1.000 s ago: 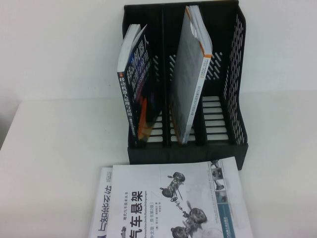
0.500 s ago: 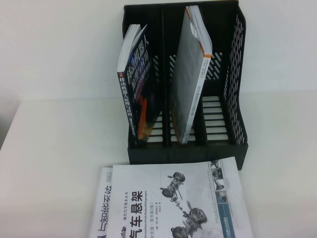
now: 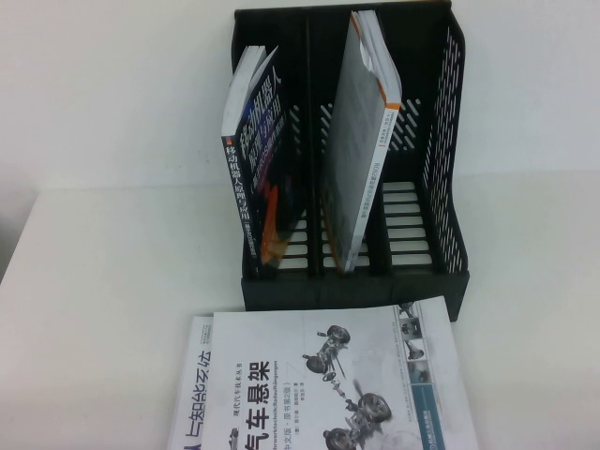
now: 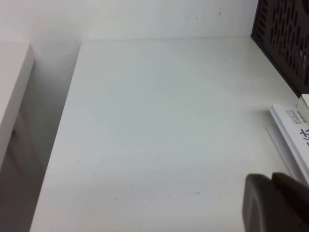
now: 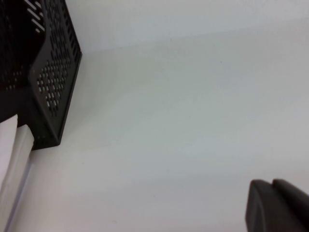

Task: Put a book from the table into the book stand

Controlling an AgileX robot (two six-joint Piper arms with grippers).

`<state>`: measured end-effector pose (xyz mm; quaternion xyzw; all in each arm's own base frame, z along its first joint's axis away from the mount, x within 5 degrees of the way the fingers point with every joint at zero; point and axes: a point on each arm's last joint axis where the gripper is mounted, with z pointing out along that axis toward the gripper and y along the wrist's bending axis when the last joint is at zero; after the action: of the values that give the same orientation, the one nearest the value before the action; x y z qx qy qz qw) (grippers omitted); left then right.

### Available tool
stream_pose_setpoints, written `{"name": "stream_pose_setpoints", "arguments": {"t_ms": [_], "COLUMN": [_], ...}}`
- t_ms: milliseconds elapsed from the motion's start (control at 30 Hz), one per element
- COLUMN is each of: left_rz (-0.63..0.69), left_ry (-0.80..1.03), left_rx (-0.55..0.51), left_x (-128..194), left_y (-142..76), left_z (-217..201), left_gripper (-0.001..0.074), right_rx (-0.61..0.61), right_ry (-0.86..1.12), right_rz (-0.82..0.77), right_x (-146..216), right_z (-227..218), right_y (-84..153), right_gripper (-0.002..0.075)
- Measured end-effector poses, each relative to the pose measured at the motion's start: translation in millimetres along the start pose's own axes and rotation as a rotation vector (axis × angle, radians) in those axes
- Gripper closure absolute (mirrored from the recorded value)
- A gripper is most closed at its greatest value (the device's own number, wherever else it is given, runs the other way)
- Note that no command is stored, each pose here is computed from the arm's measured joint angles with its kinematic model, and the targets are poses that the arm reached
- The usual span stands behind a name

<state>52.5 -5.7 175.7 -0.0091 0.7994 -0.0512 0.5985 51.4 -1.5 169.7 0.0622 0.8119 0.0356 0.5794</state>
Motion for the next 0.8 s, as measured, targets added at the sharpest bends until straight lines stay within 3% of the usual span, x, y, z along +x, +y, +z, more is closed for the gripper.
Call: {"name": "stream_pose_setpoints", "arguments": {"t_ms": [433, 567, 667, 800], "left_rz": [0.064, 0.151, 0.185, 0.19], "left_ry": [0.0, -0.016, -0.109, -0.394], "left_rx": [-0.009, -0.018, -0.028, -0.055], "left_x": [0, -2, -9, -34], "left_y": [1, 1, 2, 2], "left_z": [0, 0, 0, -6], "left_gripper": [0.0737, 0.0738, 0.0737, 0.0737], "right_rx": [0.013, 0.012, -0.008, -0.075], "right_ry": [-0.003, -0.022, -0.121, -0.433], "right_rz": [-0.031, -0.037, -0.041, -0.046], "right_x": [0, -2, -9, -37], "right_z": [0, 0, 0, -8], "right_y": [-1, -1, 1, 7], "right_gripper": [0.0729, 0.0729, 0.0729, 0.0729]}}
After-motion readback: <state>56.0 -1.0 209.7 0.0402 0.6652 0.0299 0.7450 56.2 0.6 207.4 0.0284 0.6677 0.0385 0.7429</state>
